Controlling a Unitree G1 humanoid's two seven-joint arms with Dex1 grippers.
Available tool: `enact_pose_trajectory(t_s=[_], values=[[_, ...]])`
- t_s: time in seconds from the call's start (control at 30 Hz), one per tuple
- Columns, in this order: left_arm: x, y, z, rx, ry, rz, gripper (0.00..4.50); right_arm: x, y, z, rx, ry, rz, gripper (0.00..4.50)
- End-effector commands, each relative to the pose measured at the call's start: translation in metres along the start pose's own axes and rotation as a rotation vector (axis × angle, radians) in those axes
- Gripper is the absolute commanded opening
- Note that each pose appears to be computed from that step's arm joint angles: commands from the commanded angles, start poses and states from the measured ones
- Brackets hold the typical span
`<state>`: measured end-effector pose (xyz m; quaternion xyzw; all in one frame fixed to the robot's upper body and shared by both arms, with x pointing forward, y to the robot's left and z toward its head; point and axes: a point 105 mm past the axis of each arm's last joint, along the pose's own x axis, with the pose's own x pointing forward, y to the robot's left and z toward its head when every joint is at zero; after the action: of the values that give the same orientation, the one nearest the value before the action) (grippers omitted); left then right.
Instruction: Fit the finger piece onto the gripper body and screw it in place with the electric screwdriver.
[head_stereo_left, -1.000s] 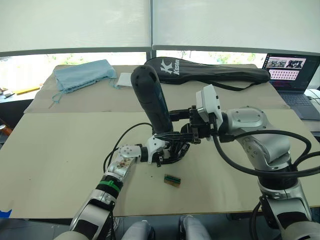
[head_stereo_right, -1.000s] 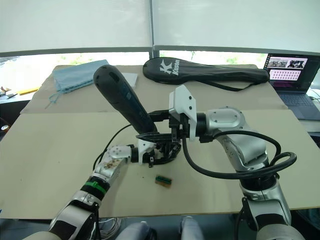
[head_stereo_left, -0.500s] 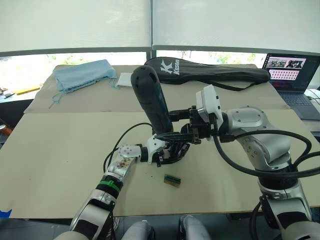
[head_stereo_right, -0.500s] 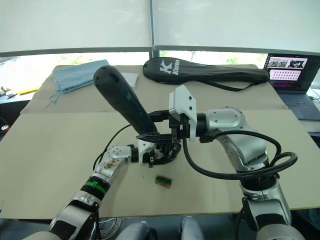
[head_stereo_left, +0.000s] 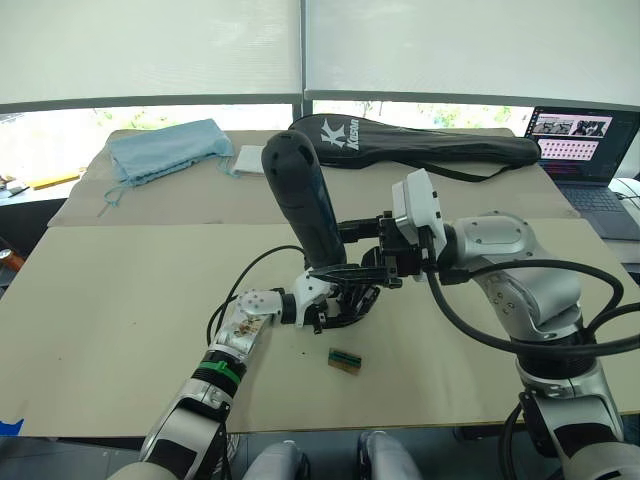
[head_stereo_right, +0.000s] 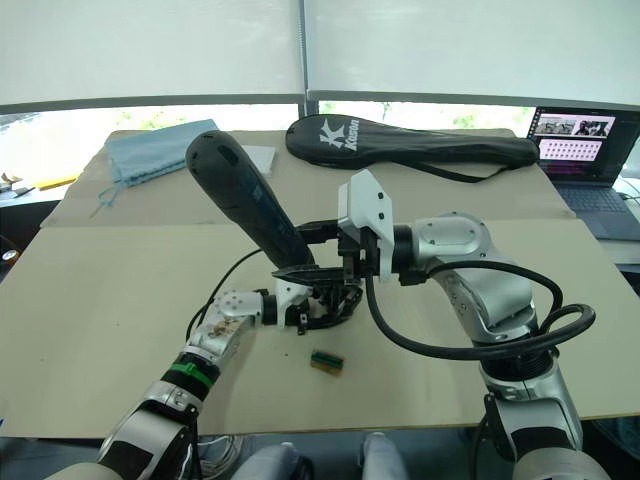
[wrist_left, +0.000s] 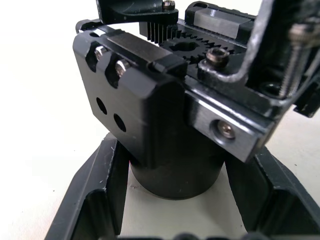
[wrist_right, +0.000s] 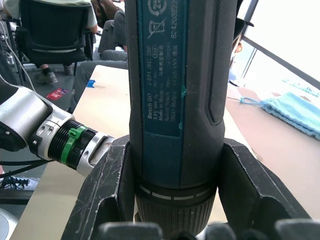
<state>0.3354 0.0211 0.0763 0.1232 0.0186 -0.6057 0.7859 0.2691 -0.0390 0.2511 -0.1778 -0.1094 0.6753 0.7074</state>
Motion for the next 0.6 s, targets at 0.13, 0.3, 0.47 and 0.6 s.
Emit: enact_pose_trajectory(t_s=[0.13,0.3,0.47,0.6], values=[[0.0011,0.0071,0.0271,0.053,-0.082,0.01,2.28,-0.0023,-0.0006,0.0213,-0.109,-0.042,0.004,1.9],[0.0013,0.0068,0.0272,0.054,-0.083,0.01,2.28,-0.0019,0.0008,0.0225,-0.124,-0.044,0.01,1.9],[0.0012,0.0067,0.0274,0.055,-0.084,0.01,2.28,-0.0019,0.0012,0.0205,-0.127,-0.037,0.011,1.9],[0.0007,0.0067,0.0274,0.056,-0.083,0.011,2.28,-0.0025,0.0002,0.019,-0.13,-0.032,0.01,1.9]])
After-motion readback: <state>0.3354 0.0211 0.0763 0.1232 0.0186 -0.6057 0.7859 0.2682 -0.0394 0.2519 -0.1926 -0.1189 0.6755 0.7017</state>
